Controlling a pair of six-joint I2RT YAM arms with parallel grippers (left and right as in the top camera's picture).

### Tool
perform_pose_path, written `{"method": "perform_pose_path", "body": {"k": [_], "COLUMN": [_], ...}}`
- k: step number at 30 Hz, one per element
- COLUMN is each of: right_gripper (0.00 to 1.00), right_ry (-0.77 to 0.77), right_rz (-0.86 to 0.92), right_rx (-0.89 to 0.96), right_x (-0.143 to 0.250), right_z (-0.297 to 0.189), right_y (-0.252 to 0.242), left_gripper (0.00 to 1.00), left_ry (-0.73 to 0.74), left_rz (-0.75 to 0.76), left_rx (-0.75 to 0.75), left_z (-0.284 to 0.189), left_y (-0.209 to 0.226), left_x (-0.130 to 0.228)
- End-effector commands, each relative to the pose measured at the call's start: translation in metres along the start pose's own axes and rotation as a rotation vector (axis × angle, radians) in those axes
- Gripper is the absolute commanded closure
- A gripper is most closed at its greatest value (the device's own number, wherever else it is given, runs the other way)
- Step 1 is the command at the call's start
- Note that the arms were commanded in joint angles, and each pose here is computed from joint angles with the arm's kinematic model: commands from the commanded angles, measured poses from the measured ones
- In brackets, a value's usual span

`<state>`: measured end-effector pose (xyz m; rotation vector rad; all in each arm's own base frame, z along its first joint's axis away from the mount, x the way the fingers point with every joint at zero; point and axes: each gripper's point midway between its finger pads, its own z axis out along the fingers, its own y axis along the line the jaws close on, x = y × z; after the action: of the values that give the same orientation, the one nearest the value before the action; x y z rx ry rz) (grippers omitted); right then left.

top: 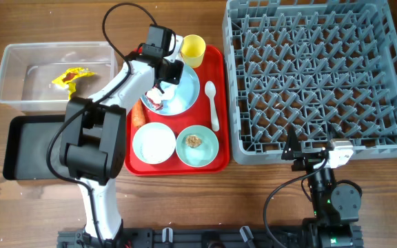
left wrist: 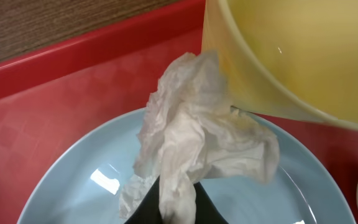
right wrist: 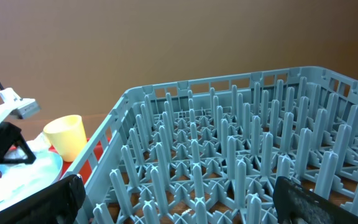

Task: Sort waste into correct bins and load items into the dishwasher rack
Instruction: 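Return left gripper to plate and grasp white tissue, then move tissue to clear bin and release it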

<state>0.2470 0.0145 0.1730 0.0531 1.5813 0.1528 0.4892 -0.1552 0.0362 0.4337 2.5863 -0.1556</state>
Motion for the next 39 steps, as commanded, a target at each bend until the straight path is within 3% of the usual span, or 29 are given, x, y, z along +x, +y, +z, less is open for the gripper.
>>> {"method": "perform_pose_path", "body": {"k": [1, 5, 10, 13, 19, 23, 29, 36, 38, 39], "right_gripper": [0.00, 0.00, 0.00, 0.00, 0.00, 0.00, 0.00, 0.00, 0.00, 0.00], "right_ry": [-0.009, -0.009, -0.009, -0.009, -0.009, -0.009, -0.009, -0.009, -0.009, -0.009], "right_rz": [0.007, 0.007, 0.006, 0.007, 0.006, 0.007, 0.007, 0.007, 0.007, 0.007], "right_rx": [0.008, 0.008, 0.008, 0.008, 0.008, 0.008, 0.008, 0.008, 0.008, 0.008], "right_x": [-0.002, -0.002, -0.002, -0.002, -0.002, -0.002, -0.002, -0.002, -0.002, -0.002], "right_z": [0.000, 0.000, 0.000, 0.000, 0.000, 0.000, 0.000, 0.000, 0.000, 0.000], "right_y": [-0.001, -0.001, -0.001, -0.001, -0.001, -0.001, -0.001, -0.001, -0.001, -0.001], "left_gripper": [0.92, 0.86, 0.91, 0.93, 0.96, 0.96, 0.96, 0.94, 0.90, 0.79], "left_ry": [-0.124, -0.225, -0.309, -0.320, -0.250, -0.225, -0.216, -0.098, -0.083, -0.086], "left_rz": [0.007, -0.006, -0.045, -0.201, -0.549, -0.704, -0.815, -0.916, -0.935, -0.942], "left_rx": [-0.028, -0.140, -0.172, -0.223, -0.324, -0.381, -0.457, -0.493, -0.500, -0.504], "left_z": [-0.052, -0.103, -0.147, -0.158, -0.169, -0.182, -0.182, -0.139, -0.132, -0.131], "left_y": [0.003, 0.021, 0.041, 0.081, 0.175, 0.232, 0.290, 0.332, 0.340, 0.344], "left_x": [-0.036, -0.060, -0.074, -0.069, -0.020, 0.015, 0.048, 0.104, 0.114, 0.116]}}
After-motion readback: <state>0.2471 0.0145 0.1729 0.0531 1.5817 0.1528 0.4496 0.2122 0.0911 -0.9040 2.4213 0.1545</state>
